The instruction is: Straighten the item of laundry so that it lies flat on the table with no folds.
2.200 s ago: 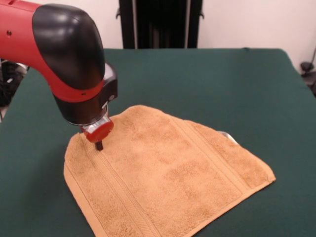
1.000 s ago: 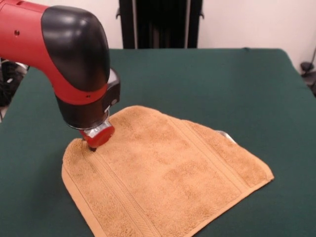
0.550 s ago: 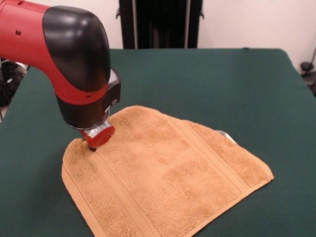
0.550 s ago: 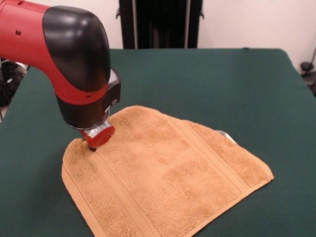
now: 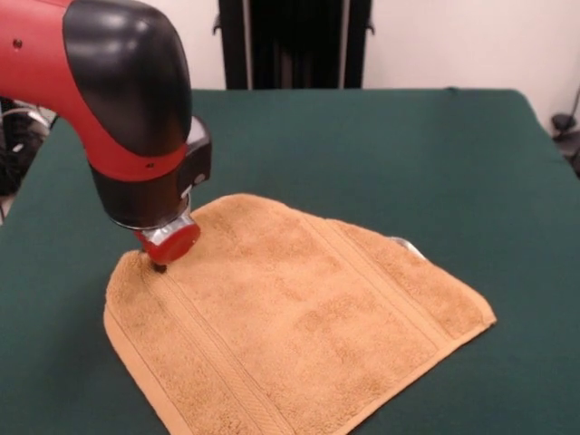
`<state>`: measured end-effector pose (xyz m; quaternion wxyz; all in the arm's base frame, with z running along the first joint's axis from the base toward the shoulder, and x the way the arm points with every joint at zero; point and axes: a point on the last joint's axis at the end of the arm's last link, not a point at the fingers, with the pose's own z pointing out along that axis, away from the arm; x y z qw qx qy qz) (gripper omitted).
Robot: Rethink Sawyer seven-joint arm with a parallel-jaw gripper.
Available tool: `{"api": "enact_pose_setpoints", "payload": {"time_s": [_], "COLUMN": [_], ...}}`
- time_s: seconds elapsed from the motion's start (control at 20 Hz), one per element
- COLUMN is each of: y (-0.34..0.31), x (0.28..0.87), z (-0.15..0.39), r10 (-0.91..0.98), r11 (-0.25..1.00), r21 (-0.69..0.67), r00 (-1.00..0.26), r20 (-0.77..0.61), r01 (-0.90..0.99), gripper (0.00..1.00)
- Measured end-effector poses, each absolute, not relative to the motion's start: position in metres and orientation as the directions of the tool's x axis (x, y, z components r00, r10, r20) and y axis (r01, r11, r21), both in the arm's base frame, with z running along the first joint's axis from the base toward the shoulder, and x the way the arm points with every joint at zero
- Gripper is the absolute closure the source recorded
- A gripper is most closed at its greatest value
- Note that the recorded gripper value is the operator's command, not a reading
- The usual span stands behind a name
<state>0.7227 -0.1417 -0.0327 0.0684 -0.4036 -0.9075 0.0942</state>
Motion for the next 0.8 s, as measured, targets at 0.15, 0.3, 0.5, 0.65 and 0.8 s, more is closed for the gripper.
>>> {"api": "enact_pose_setpoints", "payload": {"time_s": [0.15,0.3,0.5,0.65,0.8], "y": [-0.151,-0.163,-0.187,-0.197,-0.201], "x": [0.727,0.73,0.734,0.736,0.737], "z": [-0.02,-0.009,0.009,0.016,0.02], "r10": [0.752,0.761,0.775,0.775,0.767], "r11": [0.648,0.637,0.616,0.613,0.618], "r21": [-0.218,-0.211,-0.195,-0.191,-0.192], "r00": [-0.658,-0.648,-0.631,-0.631,-0.638], "r20": [0.032,0.017,-0.019,-0.044,-0.064], "r01": [0.73,0.742,0.763,0.766,0.762], "gripper": [1.0,1.0,1.0,1.0,1.0]}}
